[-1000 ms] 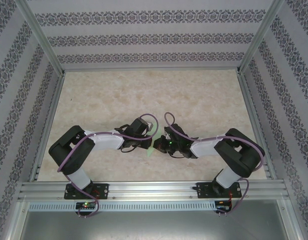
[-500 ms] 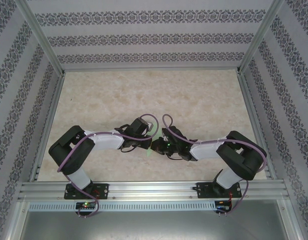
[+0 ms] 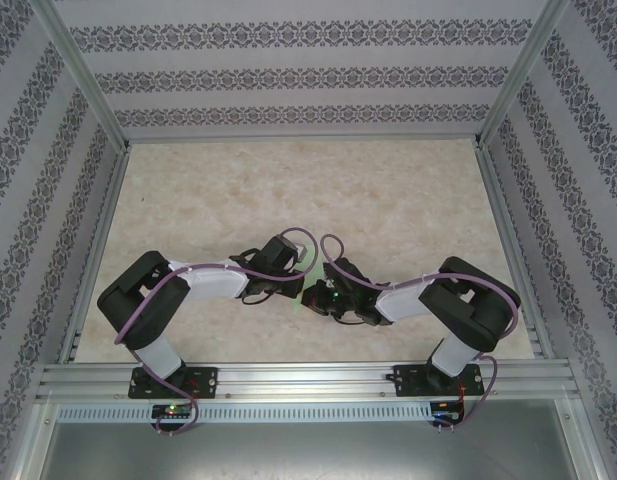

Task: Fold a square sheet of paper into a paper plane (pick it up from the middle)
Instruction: Third fold the triangle at the center of the table.

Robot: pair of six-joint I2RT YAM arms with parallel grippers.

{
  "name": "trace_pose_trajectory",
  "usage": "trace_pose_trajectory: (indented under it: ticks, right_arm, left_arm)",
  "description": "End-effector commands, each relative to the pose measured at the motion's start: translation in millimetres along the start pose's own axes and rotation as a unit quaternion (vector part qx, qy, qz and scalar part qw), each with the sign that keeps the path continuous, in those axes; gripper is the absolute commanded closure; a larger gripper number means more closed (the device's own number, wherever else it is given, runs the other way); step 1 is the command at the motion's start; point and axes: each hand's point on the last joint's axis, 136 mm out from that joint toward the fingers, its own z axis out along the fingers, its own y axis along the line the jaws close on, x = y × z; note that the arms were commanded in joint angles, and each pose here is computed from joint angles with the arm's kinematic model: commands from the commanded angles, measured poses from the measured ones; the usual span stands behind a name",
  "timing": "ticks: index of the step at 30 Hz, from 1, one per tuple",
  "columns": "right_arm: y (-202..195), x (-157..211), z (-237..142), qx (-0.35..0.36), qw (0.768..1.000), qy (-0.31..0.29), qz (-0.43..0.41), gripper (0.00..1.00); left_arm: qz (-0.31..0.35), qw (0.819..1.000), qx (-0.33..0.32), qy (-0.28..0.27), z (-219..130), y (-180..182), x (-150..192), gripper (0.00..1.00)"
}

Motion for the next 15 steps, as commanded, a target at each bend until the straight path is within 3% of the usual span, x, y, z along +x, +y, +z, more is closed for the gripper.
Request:
trace_pose_trajectory:
  ticks: [1, 7, 15]
  right_arm:
    - [5, 1, -7, -0.001, 1.000, -0.014, -0.010, 0.93]
    - [24, 14, 2, -0.017, 0.999, 0.001, -0.033, 0.92]
    - [-8, 20, 15, 0.023, 1.000, 0.015, -0.003, 0.93]
  left_arm:
    - [0.008, 1.000, -0.010, 0.006, -1, 3, 3, 0.94]
    - [0.007, 1.000, -0.009, 0.007, 1, 3, 4, 0.94]
    - [0.012, 1.000, -0.009, 0.008, 1, 5, 8, 0.93]
